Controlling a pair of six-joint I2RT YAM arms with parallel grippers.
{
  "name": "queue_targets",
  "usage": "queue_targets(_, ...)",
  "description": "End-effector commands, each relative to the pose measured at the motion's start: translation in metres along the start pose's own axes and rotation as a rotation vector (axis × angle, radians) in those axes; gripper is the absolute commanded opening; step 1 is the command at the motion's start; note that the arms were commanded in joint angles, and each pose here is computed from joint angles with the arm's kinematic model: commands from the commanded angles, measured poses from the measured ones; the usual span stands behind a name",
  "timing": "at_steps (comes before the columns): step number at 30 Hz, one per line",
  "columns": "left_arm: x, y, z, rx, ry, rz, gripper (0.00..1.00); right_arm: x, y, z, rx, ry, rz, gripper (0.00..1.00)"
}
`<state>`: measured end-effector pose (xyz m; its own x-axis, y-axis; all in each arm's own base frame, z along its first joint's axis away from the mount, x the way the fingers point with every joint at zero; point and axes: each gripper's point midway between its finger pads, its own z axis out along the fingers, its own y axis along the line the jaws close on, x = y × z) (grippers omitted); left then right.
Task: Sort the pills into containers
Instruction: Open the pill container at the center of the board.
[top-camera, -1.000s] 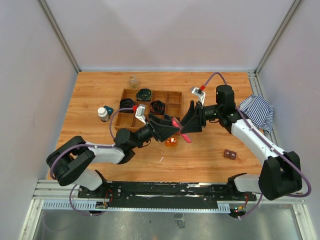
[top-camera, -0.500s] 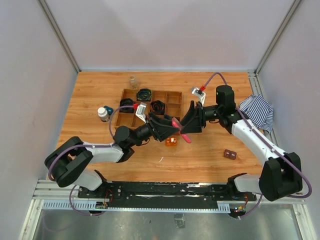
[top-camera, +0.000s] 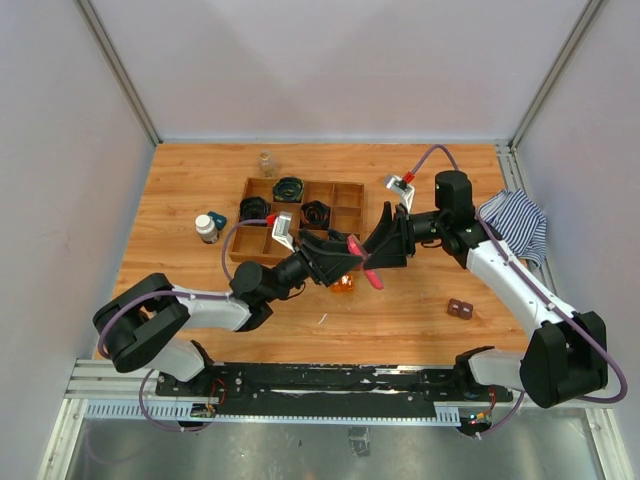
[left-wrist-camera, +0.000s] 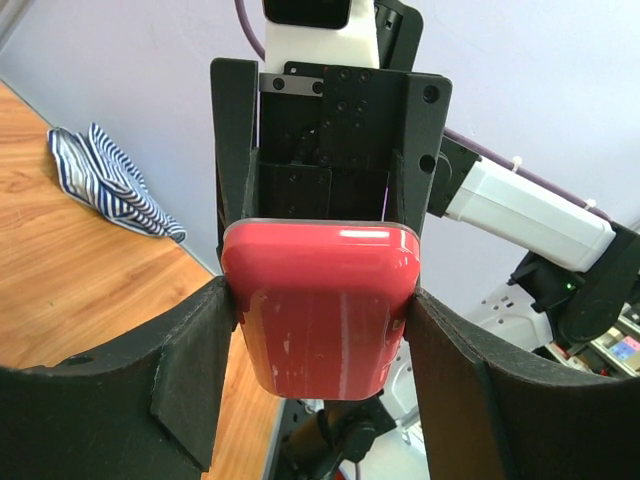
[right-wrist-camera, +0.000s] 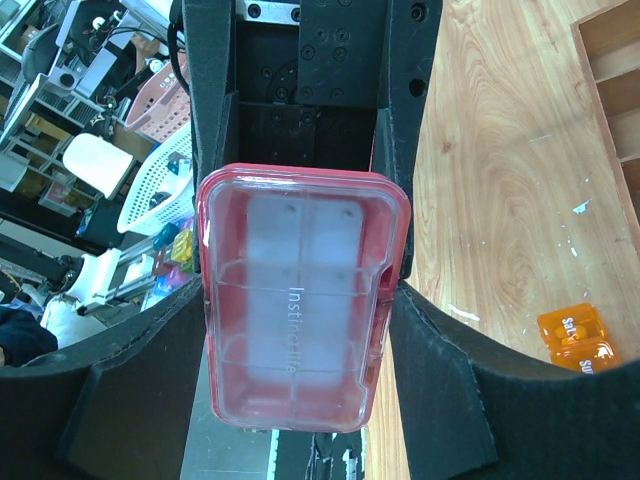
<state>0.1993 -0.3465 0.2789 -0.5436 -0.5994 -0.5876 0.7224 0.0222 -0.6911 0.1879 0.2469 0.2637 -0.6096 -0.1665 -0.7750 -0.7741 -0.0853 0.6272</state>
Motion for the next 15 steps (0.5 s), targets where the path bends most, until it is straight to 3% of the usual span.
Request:
queue_targets(1,-0.0293,-0.0208,0.0115,0.06,-0.139,0.019,0.61,0.0001,0.0155,0.0029,-0.051,0.018,-0.034,0.01)
queue_targets(9,-0.028,-0.0204,0.0151,0.05,-0.146,0.036,0.77,-0.0005,0.0139,0.0029,-0.045,0.017,-0.033,0.01)
queue_targets(15,-0.0249,-0.0176,0.018,0.041,-0.135,0.04,0.76,-0.0007,0.0141,0.0029,-0.043,0.016,-0.034,0.01)
